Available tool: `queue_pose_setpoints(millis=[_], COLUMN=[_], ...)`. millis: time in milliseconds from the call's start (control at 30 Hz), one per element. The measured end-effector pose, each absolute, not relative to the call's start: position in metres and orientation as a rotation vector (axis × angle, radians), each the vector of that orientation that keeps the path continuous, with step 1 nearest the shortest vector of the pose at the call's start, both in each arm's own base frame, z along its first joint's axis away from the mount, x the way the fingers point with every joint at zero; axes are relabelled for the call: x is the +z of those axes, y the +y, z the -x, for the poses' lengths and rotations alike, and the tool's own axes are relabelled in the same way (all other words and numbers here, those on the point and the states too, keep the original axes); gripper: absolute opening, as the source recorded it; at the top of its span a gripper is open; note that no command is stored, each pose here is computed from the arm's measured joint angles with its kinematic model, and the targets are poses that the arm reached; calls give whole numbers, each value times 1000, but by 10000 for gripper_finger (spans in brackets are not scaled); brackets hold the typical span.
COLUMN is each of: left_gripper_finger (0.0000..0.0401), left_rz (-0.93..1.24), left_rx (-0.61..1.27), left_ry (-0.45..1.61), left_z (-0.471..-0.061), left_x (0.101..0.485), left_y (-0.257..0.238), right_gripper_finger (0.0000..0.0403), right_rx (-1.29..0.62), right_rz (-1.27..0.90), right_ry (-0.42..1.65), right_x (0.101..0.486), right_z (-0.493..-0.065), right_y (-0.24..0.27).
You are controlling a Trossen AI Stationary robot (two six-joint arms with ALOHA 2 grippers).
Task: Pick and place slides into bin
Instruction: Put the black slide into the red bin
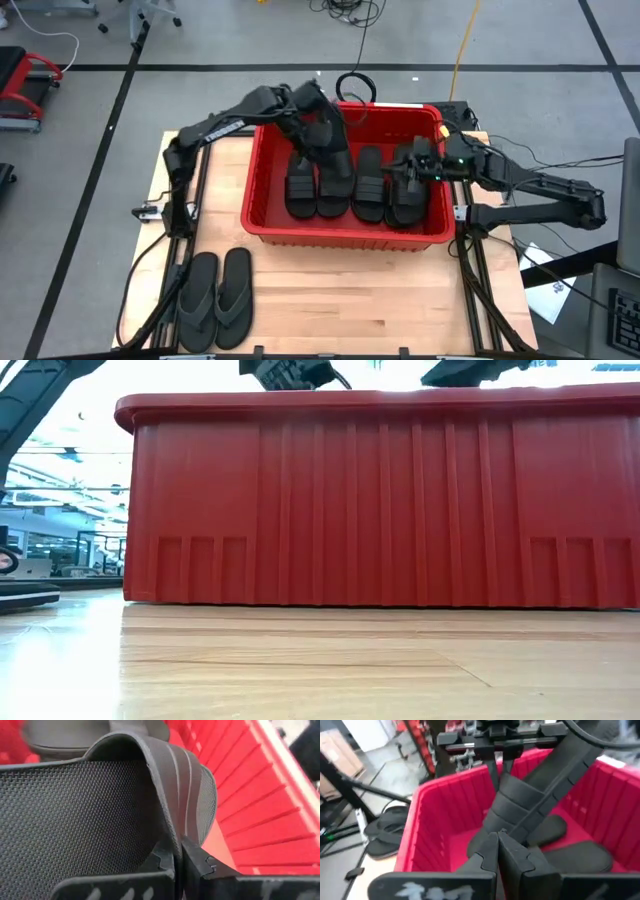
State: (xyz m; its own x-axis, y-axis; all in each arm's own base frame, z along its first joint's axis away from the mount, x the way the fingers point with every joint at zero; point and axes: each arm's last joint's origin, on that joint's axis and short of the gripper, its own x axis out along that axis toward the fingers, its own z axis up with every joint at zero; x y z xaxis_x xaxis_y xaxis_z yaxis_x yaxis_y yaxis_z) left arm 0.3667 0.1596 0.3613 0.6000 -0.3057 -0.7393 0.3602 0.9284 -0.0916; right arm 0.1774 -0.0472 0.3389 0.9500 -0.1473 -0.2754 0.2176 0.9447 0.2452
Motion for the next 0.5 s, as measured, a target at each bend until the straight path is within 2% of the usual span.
queue_pose_setpoints(millis=[167,300,500], left_gripper_finger=[0,0,0], left_rz=[-119,-157,-193], left_rx=[-407,-380,-328], left_ry=[880,911,954], left_z=[-378,-382,-384], left_x=[348,347,346], left_y=[157,149,145], right_gripper_finger=[0,0,3], right_rx=[-165,-160,-47], right_rz=[-298,-222,-130], right_ry=[402,505,504], right_x=[339,333,336], right_z=[-191,-208,-227], right_y=[-72,-91,-102])
